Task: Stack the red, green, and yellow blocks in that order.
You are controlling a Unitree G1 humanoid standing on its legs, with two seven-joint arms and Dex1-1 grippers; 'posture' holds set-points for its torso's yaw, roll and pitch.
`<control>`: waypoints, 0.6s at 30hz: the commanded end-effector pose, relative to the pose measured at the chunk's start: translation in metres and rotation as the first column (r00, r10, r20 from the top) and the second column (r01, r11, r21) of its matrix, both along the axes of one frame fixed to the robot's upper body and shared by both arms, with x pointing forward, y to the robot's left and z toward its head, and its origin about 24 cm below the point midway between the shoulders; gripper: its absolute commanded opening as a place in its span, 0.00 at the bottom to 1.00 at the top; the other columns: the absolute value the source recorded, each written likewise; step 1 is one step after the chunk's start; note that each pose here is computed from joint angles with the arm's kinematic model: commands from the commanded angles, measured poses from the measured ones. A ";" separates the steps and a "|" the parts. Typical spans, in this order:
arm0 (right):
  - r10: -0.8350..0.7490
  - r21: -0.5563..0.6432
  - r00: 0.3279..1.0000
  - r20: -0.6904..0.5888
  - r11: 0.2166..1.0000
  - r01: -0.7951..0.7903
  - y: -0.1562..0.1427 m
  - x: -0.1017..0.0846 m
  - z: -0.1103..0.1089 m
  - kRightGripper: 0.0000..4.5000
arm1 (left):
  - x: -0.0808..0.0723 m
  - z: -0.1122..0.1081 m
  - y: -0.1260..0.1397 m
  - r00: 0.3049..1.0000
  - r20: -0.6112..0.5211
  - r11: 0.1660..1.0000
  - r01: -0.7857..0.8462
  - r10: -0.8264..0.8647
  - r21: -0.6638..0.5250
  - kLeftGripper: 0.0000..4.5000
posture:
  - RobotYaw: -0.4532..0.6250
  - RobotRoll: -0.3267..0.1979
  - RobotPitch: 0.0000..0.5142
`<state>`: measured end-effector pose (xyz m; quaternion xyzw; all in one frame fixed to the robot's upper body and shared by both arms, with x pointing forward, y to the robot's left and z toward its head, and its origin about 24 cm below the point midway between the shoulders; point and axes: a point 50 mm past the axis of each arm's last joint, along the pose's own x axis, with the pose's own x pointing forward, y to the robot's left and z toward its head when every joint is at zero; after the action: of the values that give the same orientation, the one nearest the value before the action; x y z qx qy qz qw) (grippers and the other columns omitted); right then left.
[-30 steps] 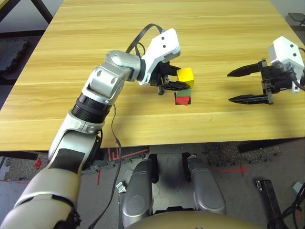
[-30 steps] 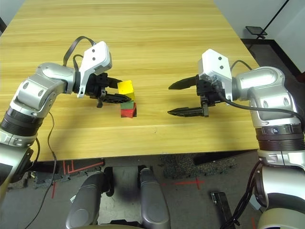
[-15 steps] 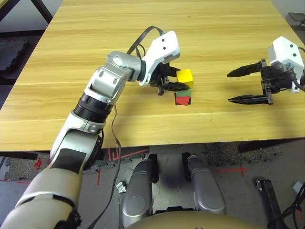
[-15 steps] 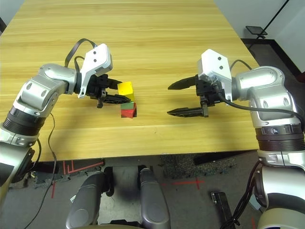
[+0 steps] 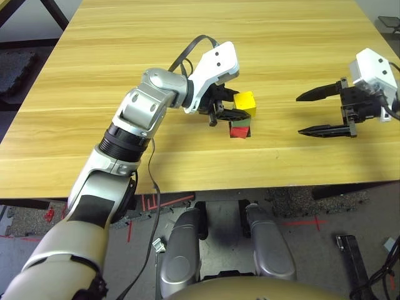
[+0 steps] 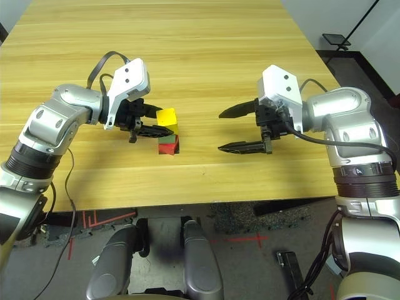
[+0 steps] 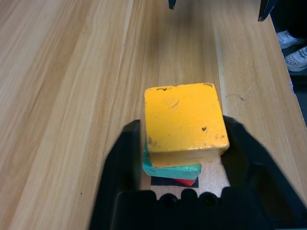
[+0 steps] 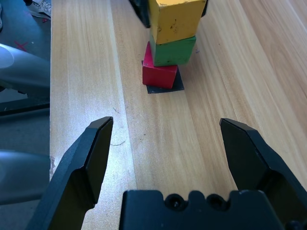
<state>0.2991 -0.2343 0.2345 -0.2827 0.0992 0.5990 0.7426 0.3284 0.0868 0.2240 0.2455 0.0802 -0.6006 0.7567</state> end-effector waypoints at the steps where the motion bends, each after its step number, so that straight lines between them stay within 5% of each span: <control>1: 0.017 0.005 1.000 -0.010 1.000 -0.017 0.002 -0.001 -0.001 1.00 | 0.000 -0.002 0.001 1.000 -0.005 1.000 0.007 -0.007 0.019 0.97 | 0.66 0.82 0.51; 12: 0.028 0.004 1.000 -0.003 1.000 -0.028 0.004 0.004 0.002 1.00 | 0.003 0.012 0.029 0.998 0.026 0.996 -0.050 0.049 0.068 0.99 | 0.68 0.82 0.48; 18: -0.007 -0.001 1.000 0.029 1.000 0.007 -0.005 0.012 0.010 1.00 | -0.011 0.013 0.065 0.996 -0.044 0.985 -0.067 0.075 0.160 0.99 | 0.69 0.82 0.46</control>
<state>0.3092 -0.2349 0.2424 -0.2817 0.0880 0.5986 0.7447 0.3242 0.1469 0.2402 0.2919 0.1372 -0.5571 0.7653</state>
